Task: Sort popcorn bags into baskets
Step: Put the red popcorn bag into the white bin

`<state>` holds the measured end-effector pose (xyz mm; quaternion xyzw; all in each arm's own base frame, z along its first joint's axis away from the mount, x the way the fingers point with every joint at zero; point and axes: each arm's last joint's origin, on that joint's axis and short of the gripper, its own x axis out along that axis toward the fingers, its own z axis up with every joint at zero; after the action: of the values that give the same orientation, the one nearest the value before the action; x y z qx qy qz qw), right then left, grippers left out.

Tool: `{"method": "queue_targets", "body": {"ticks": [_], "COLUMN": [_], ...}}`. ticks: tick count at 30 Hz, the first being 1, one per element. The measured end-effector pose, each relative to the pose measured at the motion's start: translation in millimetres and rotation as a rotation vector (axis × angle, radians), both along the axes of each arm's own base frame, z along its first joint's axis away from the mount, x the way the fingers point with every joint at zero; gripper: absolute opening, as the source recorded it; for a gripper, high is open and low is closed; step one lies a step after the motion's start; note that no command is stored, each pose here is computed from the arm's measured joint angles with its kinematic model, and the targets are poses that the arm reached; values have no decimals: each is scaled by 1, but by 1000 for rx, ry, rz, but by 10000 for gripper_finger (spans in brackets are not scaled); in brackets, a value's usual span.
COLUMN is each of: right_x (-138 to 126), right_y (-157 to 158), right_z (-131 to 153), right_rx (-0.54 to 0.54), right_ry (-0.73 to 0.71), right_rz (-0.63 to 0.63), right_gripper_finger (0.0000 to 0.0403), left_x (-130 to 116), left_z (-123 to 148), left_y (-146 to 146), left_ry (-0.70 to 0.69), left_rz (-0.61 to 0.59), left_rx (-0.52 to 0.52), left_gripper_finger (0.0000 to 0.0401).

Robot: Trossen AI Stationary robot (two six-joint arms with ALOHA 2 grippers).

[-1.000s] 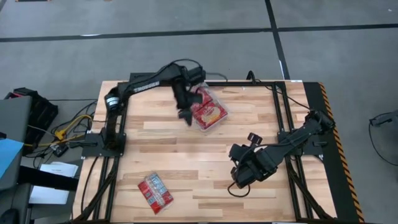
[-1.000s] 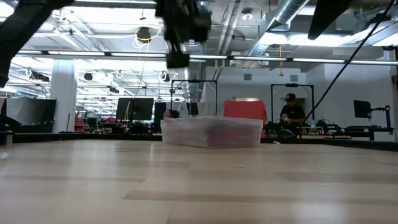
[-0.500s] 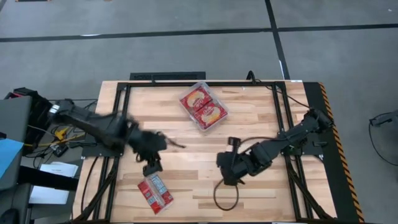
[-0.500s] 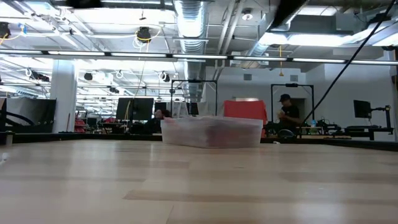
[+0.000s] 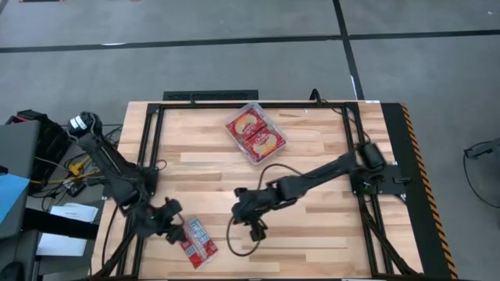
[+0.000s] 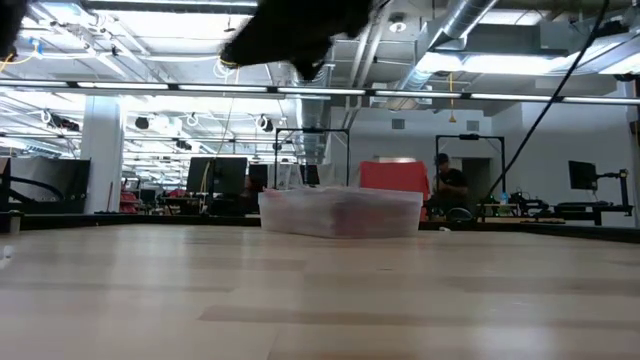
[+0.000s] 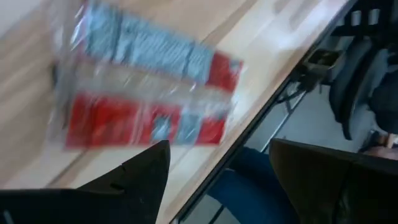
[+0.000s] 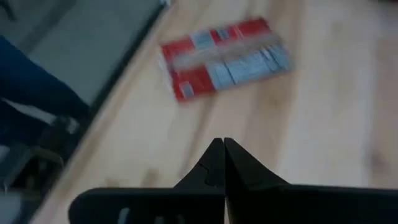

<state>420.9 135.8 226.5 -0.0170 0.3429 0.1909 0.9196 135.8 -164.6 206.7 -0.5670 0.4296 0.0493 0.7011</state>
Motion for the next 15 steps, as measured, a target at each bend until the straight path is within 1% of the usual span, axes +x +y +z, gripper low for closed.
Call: {"method": "queue_targets", "body": {"ticks": [2,4,6,9,11,15], "right_x": [13,23,36,56,68,91], "right_y": [1,5,11,23,31,46], "right_z": [-12,-19,-22,-21,-24,-25], "right_rx": [39,42,54,75,79,101], "right_ry": [-17,-26,-71,-129,-138,-183], "right_rz": [-5,-6,-4,7,13,-8], "right_gripper_finger": [8,8,8,7,7,7], "left_x": [-10,-19,-28,-38,-43,-47], "left_z": [-1,0,0,-1,-3,-13], "left_y": [-7,-14,-19,-23,-26,-35], "left_ry": [26,48,68,78,93,116], "left_rz": [-12,-34,-42,-27,-28,-53], "left_rx": [-24,-61,-83,-89,-85,-44], "left_gripper_finger": [262,262,262,262,262,254]}}
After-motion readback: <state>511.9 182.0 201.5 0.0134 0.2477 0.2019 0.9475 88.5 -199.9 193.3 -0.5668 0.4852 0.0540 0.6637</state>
